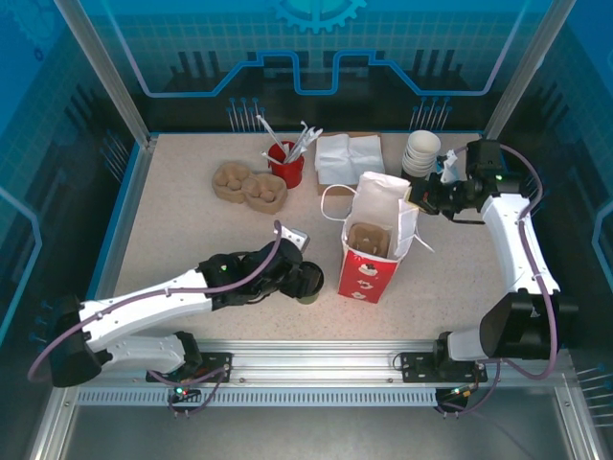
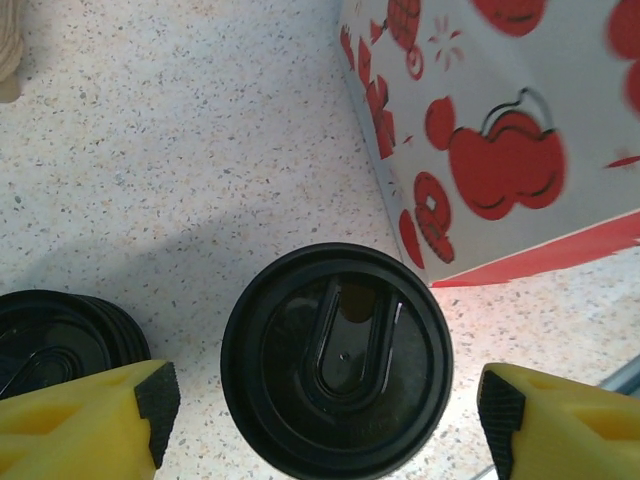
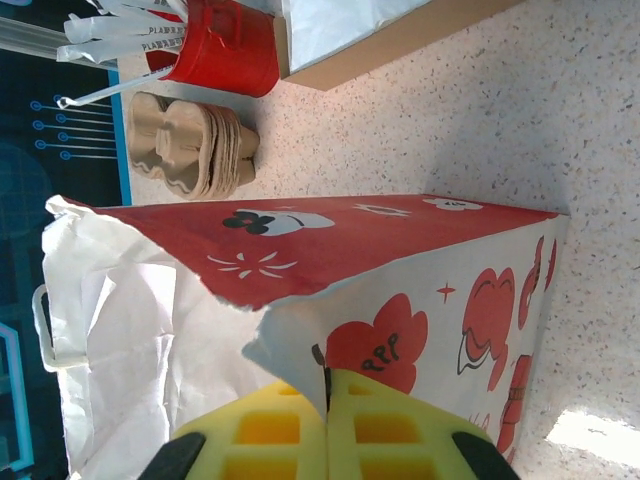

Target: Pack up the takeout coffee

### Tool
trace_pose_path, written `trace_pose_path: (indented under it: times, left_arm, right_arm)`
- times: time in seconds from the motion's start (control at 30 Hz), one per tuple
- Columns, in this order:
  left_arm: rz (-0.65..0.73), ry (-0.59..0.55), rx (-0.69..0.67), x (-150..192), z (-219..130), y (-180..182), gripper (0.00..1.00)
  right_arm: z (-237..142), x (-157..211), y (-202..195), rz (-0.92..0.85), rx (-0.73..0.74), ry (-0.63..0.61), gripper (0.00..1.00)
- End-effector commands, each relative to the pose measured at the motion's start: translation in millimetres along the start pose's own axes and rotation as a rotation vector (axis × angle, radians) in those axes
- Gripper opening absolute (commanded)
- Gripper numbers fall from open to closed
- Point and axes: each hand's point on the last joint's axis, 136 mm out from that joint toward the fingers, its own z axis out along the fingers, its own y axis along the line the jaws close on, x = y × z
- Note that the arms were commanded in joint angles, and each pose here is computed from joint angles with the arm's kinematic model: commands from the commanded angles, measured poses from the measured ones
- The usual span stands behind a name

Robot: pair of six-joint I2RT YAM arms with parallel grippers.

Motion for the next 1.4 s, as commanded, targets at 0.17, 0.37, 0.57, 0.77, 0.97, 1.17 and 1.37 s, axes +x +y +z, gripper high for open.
trace_pose_path:
  times: [0.17,0.37,0.57,0.77,0.97,1.17,1.37]
  left_arm:
    - [0.04,0.009,-0.068,8.1,15.9,1.3,0.89]
    - [0.051,0.057,-0.102,15.7,26.1,0.0,0.91]
    - [0.05,0.09,-0.117,23.5,33.5,-3.1,0.88]
    - [0.046,0.104,-0.132,27.0,34.0,-1.7,0.81]
    - [0.038,0.117,-0.154,30.3,33.5,2.4,0.81]
    - [0.042,0.151,-0.184,35.9,35.8,5.5,0.78]
    - [0.04,0.202,-0.205,43.5,34.7,7.3,0.79]
  right_arm:
    - [-9.9,2.8,4.2,-0.034,0.025,-0.019,0.32]
    - [-27.0,-7.7,13.3,-0.082,0.057,-0.061,0.43]
    - [-49.1,-14.5,23.4,-0.127,0.086,-0.119,0.47]
    - [-61.9,-16.9,30.4,-0.152,0.093,-0.148,0.48]
    - [-68.6,-20.3,35.7,-0.166,0.086,-0.159,0.48]
    - [-72.4,-23.2,40.5,-0.176,0.073,-0.167,0.48]
    - [-77.7,-27.5,51.2,-0.211,0.046,-0.178,0.48]
